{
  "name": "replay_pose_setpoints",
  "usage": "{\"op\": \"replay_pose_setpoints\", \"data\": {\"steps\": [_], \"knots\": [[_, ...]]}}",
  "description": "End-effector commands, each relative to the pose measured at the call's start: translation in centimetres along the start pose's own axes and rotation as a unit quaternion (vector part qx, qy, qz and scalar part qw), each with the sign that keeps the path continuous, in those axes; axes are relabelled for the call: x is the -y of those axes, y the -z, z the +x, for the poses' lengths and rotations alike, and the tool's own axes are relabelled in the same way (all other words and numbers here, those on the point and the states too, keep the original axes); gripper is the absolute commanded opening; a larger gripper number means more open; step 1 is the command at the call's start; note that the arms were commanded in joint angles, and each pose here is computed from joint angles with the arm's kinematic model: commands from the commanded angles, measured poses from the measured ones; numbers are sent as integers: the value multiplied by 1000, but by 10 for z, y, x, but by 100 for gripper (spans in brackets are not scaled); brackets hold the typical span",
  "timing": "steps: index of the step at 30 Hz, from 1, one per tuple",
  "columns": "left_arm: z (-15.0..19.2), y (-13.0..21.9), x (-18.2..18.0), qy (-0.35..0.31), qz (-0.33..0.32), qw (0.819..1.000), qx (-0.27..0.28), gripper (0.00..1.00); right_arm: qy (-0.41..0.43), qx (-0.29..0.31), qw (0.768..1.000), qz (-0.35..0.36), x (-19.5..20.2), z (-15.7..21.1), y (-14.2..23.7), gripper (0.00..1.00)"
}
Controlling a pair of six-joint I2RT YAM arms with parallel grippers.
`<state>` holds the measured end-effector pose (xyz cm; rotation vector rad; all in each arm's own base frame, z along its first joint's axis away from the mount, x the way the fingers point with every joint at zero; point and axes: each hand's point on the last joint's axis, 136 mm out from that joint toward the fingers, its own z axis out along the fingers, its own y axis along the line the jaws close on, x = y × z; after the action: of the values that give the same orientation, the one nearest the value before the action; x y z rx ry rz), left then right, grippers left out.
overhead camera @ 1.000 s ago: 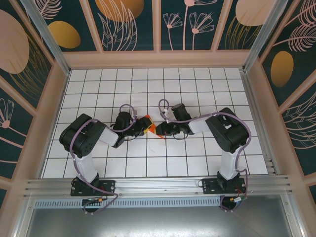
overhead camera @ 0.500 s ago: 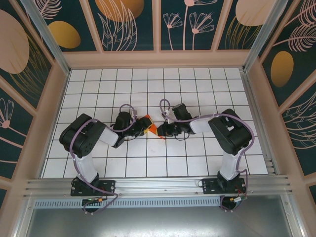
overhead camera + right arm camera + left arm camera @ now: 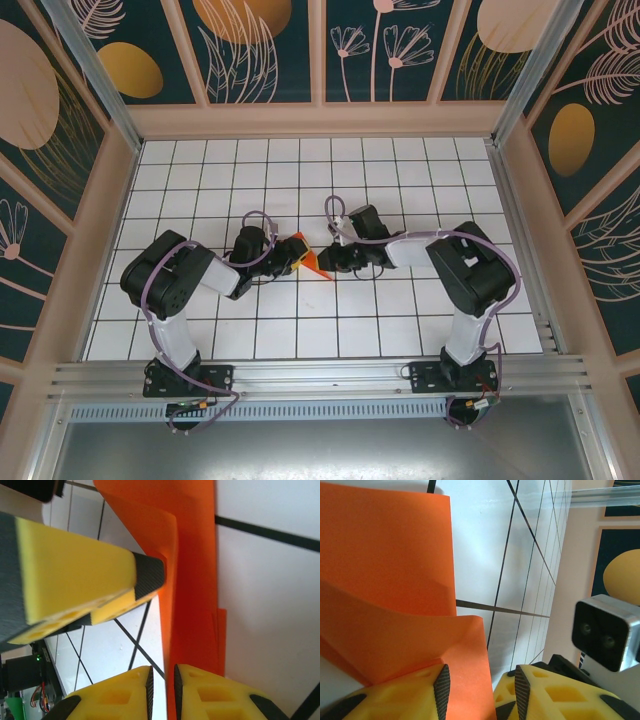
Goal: Fold a paper plane with a square sheet of paper (pick it up from the middle)
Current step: Fold the wing for the fifth time at the center of the table.
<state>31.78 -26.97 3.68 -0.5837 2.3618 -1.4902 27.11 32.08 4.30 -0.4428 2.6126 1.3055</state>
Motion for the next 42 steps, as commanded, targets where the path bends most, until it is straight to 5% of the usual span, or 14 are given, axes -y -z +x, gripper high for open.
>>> {"op": "replay_pose_setpoints", "data": {"steps": [1,24,42], "knots": [[5,-1,-23,8,-37,999,-4,42,5,11,1000,2,-6,-10,7,22],[3,-2,-21,10,-39,999,-2,42,-27,-38,998,31,28,23,-15,12],[2,-4,-43,26,-95,995,-1,38,21,-55,998,14,7,32,3,20]]}}
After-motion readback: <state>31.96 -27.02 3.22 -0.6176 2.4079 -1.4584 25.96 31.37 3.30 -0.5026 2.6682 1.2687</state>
